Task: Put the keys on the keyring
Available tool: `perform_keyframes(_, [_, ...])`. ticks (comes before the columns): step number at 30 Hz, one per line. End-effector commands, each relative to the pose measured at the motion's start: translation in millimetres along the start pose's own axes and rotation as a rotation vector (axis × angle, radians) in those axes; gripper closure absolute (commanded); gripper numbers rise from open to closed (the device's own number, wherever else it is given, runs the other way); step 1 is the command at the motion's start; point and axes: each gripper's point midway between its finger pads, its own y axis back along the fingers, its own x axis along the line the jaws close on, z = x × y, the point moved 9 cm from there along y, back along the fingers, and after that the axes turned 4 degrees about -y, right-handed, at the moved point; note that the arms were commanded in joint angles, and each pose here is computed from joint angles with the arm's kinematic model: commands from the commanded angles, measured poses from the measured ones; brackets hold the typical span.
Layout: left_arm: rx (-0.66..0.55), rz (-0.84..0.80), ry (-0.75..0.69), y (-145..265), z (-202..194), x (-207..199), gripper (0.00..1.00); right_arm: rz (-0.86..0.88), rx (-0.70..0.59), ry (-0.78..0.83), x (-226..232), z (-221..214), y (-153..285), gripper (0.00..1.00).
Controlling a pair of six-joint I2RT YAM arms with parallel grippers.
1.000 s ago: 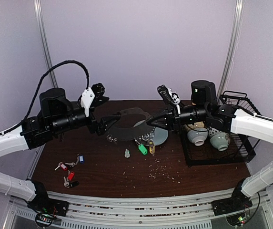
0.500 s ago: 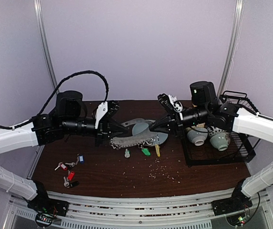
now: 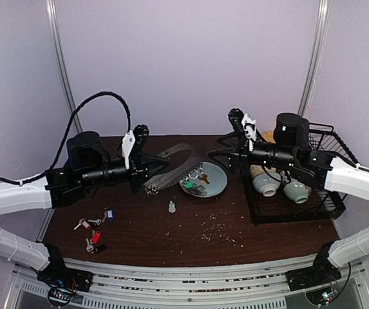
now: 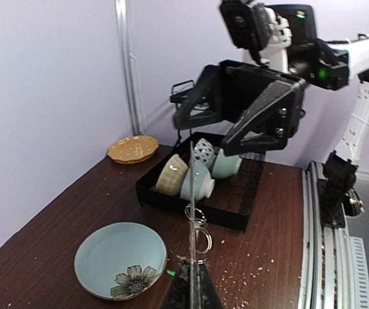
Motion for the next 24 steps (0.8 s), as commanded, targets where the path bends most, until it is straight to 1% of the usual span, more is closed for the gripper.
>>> perform_keyframes(1, [-0.238, 0.183, 0.062, 15, 30, 13, 1.0, -0.276, -0.18, -0.069, -12, 17, 32, 0.42])
perform_keyframes(3, [-0.283, 0.178, 0.059, 18, 32, 10, 1.0, -0.234, -0.212, -0.074, -3, 13, 41, 0.47])
perform_keyframes(5, [-0.291, 0.2, 0.045, 17, 33, 7, 1.0, -0.116, -0.245, -0.073, 13, 5, 42, 0.55])
perform_keyframes(7, [-0.289, 0.224, 0.018, 14, 35, 4, 1.0, 0.003, -0.289, -0.103, 26, -3, 39, 0.57])
perform_keyframes(8, [-0.297, 0.228, 0.001, 13, 36, 1, 1.0, 0.023, -0.308, -0.122, 29, -6, 36, 0.59])
perform_keyframes(11, [-0.322, 0.247, -0.014, 10, 39, -5, 1.0, -0.001, -0.329, -0.185, 29, -17, 17, 0.69])
perform_keyframes(15, [-0.353, 0.258, -0.028, 4, 41, -12, 1.0, -0.056, -0.289, -0.268, 23, -27, -20, 0.79])
perform_keyframes(18, [-0.347, 0.277, -0.015, -1, 38, -11, 1.0, 0.007, -0.3, -0.268, 28, -27, -27, 0.79])
perform_keyframes(21, [-0.327, 0.281, -0.029, -5, 33, -11, 1.0, 0.02, -0.317, -0.255, 31, -29, -20, 0.78])
perform_keyframes(24, [-0.319, 0.302, -0.046, -5, 32, -10, 1.0, 0.081, -0.267, -0.206, 34, -32, -12, 0.77])
